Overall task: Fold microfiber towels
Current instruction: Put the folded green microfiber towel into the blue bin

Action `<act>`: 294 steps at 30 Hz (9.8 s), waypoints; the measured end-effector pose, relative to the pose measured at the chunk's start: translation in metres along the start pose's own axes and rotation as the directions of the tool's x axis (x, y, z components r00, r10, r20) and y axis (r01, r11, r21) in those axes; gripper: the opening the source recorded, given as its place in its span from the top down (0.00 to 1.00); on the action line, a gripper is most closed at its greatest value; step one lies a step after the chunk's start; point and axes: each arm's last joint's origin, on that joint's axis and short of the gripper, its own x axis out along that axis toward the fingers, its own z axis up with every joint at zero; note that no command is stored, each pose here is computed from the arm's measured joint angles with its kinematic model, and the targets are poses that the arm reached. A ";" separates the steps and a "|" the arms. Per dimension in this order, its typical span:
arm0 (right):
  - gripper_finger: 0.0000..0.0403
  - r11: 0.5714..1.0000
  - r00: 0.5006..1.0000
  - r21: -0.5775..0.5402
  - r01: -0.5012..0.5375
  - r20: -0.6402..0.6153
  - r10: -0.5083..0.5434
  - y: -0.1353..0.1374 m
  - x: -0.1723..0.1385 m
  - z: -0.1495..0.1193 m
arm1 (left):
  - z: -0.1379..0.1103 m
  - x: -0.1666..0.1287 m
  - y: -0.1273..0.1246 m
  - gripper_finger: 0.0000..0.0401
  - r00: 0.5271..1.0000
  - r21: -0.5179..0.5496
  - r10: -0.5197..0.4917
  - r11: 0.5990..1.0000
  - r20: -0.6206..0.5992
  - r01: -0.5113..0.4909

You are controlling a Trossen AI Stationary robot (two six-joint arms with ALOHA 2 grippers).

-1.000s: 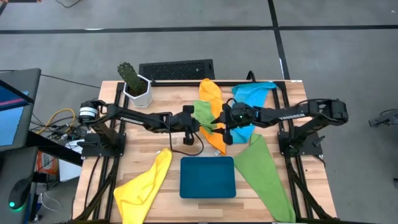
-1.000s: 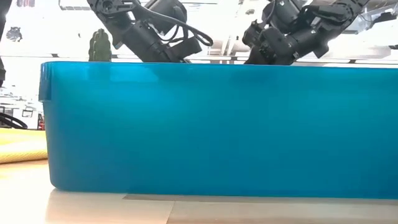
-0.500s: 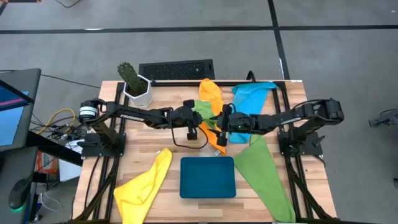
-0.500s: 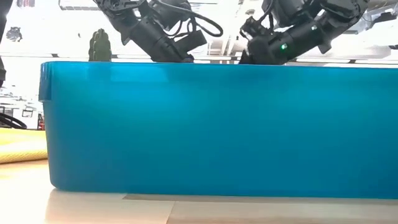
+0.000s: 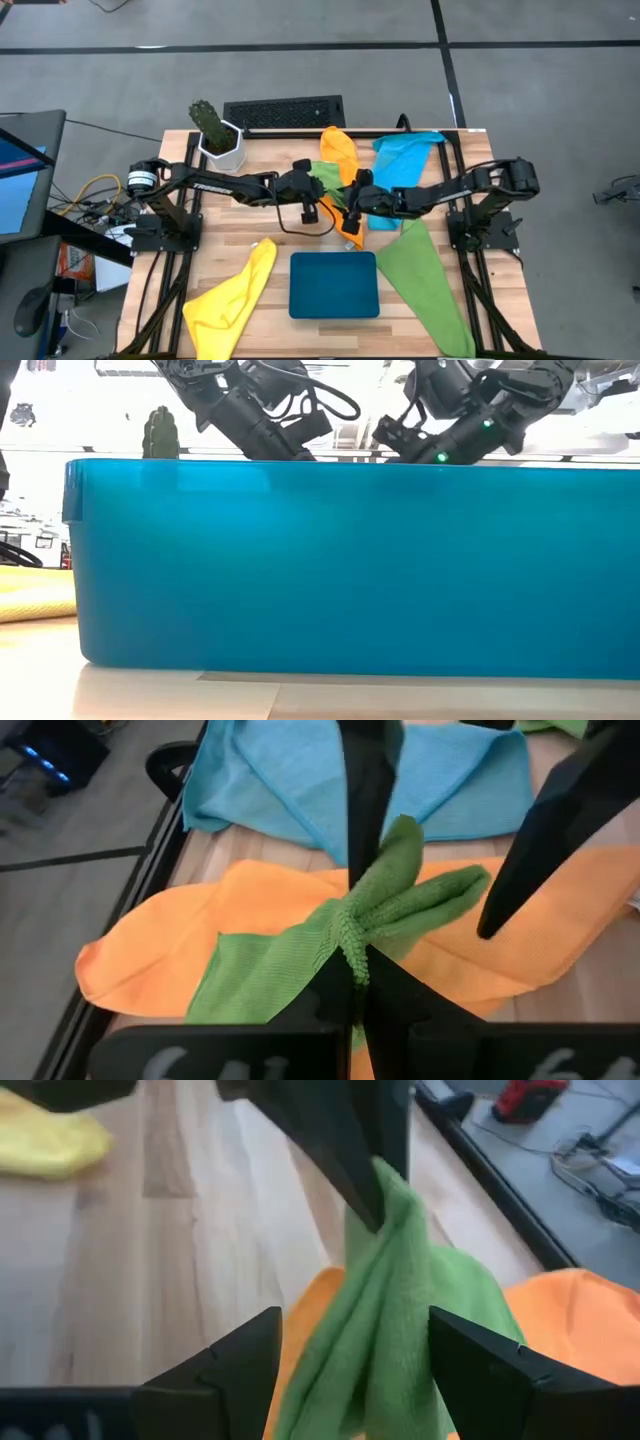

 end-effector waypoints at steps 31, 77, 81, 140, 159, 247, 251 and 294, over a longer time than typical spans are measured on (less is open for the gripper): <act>0.94 0.998 0.985 0.058 0.021 -0.173 -0.011 -0.004 0.007 -0.006 | 0.013 -0.023 0.001 0.70 0.999 0.174 -0.009 0.985 -0.048 0.017; 0.94 1.000 0.989 0.031 -0.001 -0.147 0.006 -0.004 0.007 0.000 | 0.023 0.027 -0.020 0.41 0.981 0.686 0.089 0.725 -0.174 0.056; 0.94 1.000 0.989 0.029 -0.001 -0.146 0.005 -0.004 0.007 0.000 | 0.025 0.027 -0.024 0.44 0.985 0.686 0.060 0.724 -0.159 0.067; 0.63 0.902 0.996 0.432 0.010 0.074 -0.047 -0.076 -0.152 0.039 | 0.162 -0.124 0.008 1.00 0.900 -0.433 -0.072 0.891 -0.429 -0.135; 0.70 0.765 0.968 0.592 -0.251 0.153 0.199 -0.014 -0.156 0.050 | 0.160 -0.196 -0.134 1.00 0.959 -0.717 -0.068 0.679 -0.275 -0.158; 0.70 0.801 0.909 0.434 -0.412 0.252 0.331 0.035 -0.207 0.047 | 0.125 -0.118 -0.202 1.00 0.978 -0.985 0.111 -0.015 -0.174 -0.173; 0.70 0.797 0.904 0.430 -0.425 0.253 0.345 0.038 -0.209 0.046 | 0.118 -0.121 -0.203 1.00 0.966 -0.967 0.053 0.028 -0.253 -0.255; 0.70 0.737 0.861 0.449 -0.506 0.211 0.463 0.084 -0.208 0.030 | 0.104 -0.117 -0.197 1.00 0.907 -0.894 0.110 0.157 -0.407 -0.420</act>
